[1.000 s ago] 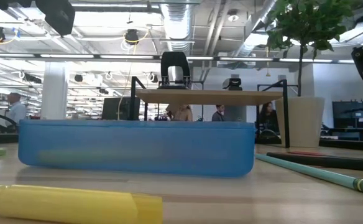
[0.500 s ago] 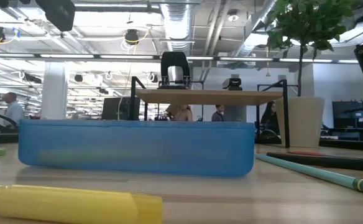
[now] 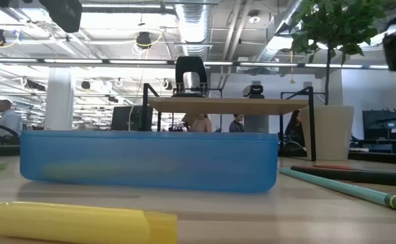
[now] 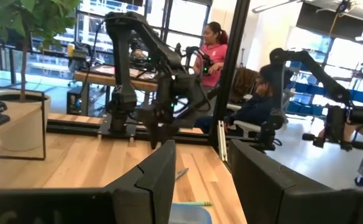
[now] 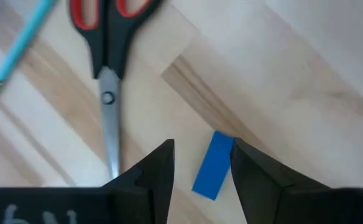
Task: Pack school essentials
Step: Put the blue eraser into the blue supply box
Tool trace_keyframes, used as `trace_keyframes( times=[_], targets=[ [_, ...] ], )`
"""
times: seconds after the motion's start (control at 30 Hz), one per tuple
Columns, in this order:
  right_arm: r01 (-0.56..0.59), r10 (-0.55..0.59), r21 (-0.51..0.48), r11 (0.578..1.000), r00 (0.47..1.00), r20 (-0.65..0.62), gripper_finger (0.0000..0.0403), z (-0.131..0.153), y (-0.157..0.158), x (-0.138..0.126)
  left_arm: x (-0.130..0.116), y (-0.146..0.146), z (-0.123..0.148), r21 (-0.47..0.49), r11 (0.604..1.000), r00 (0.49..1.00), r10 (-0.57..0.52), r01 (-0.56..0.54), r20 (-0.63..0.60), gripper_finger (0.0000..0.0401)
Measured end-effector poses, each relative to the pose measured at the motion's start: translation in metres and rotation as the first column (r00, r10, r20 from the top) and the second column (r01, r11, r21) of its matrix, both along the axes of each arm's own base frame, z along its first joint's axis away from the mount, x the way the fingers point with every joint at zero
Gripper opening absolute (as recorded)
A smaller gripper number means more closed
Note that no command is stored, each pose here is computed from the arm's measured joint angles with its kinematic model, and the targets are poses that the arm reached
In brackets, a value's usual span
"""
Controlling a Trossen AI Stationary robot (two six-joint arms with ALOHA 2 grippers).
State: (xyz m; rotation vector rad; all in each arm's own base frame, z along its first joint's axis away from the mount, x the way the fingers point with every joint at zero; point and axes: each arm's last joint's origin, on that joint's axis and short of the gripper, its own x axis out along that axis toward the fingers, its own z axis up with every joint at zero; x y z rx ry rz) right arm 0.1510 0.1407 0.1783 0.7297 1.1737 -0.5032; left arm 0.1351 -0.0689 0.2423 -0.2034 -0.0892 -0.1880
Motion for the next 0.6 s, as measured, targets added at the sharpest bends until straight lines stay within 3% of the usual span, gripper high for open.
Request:
trace_keyframes(
  times=[0.37,0.6],
  targets=[
    [0.054,-0.054,-0.020,0.998,0.999,-0.009,0.0189,-0.016,0.023,-0.011,0.000,0.000,0.000,0.011,1.000,1.000,0.001,-0.001,0.001,0.0138],
    [0.057,-0.064,-0.046,0.997,0.987,-0.149,0.0199,-0.040,0.026,-0.004,0.000,0.000,0.000,0.003,1.000,1.000,-0.005,0.005,0.000,0.0138]
  ],
)
